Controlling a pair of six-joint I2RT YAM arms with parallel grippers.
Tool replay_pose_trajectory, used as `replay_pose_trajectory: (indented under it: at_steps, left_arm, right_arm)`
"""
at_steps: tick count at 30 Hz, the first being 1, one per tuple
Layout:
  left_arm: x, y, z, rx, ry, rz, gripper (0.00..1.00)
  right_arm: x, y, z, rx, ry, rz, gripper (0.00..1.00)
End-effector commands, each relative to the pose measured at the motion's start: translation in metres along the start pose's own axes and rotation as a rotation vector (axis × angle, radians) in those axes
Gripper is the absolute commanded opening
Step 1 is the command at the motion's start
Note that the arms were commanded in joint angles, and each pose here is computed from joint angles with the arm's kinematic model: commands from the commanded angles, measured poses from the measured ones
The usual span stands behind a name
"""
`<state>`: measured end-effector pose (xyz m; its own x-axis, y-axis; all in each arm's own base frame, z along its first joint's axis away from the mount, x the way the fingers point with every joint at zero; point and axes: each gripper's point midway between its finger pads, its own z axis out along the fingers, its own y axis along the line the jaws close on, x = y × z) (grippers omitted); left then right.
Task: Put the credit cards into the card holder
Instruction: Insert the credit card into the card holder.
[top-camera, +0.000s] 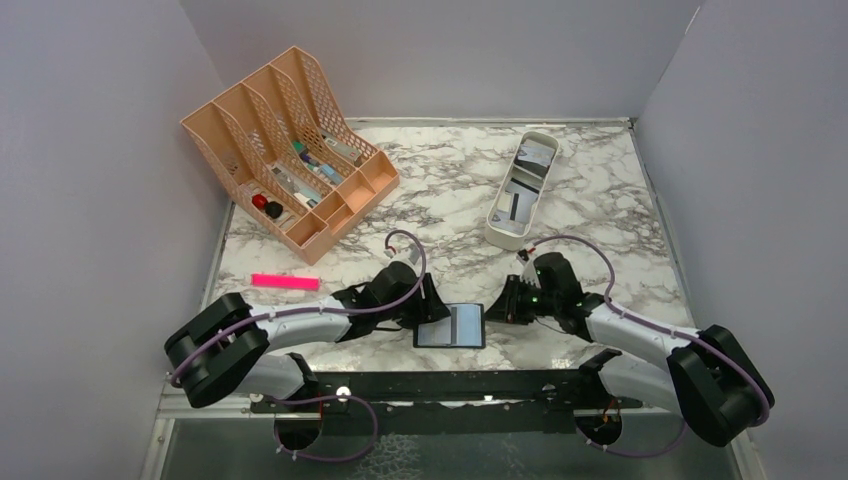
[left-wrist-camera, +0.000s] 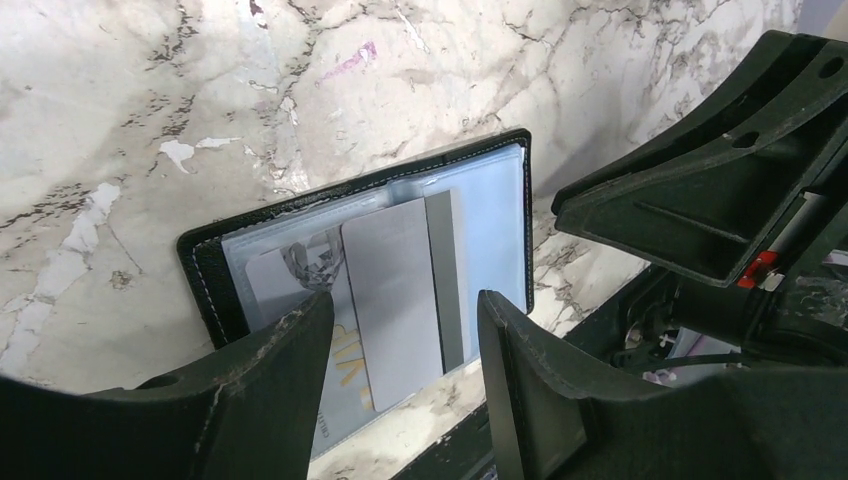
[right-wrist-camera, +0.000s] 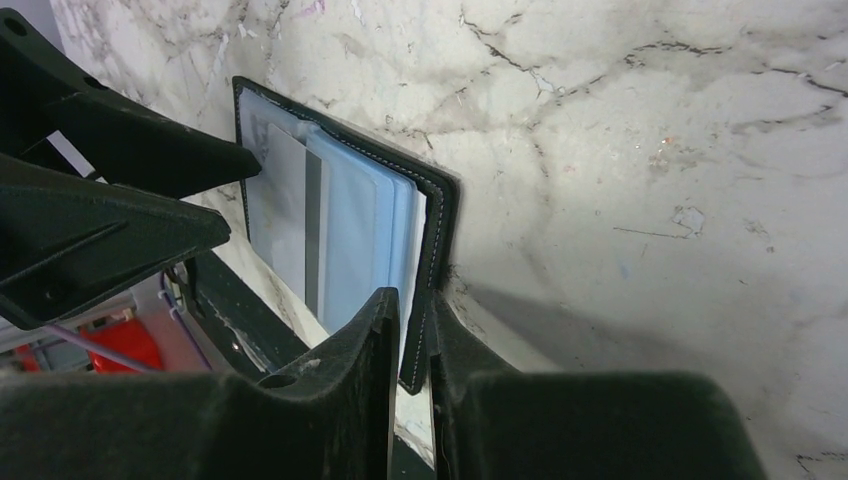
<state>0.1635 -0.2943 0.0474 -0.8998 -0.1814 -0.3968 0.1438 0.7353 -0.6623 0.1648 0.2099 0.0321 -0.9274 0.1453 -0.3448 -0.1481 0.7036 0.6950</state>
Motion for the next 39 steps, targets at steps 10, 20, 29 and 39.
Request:
replay_pose_trajectory:
  at_steps: [10,20,29,39]
  left_arm:
    - [0.016,-0.015,0.013,0.012,0.043,0.024,0.58]
    - [0.029,-0.045,0.025,0.096,0.089,0.014,0.58]
    - [0.022,-0.055,0.022,0.116,0.053,0.015,0.56]
    - [0.027,-0.059,0.024,0.15,0.077,0.037,0.52]
  right_arm:
    - [0.011,0.002,0.009,-0.012,0.029,0.008,0.18]
    - [0.013,0.001,0.014,-0.005,0.033,0.009,0.17]
    - [0.009,0.0,0.015,0.018,0.019,0.005,0.17]
    - [-0.001,0.013,0.014,0.048,0.002,-0.039,0.25]
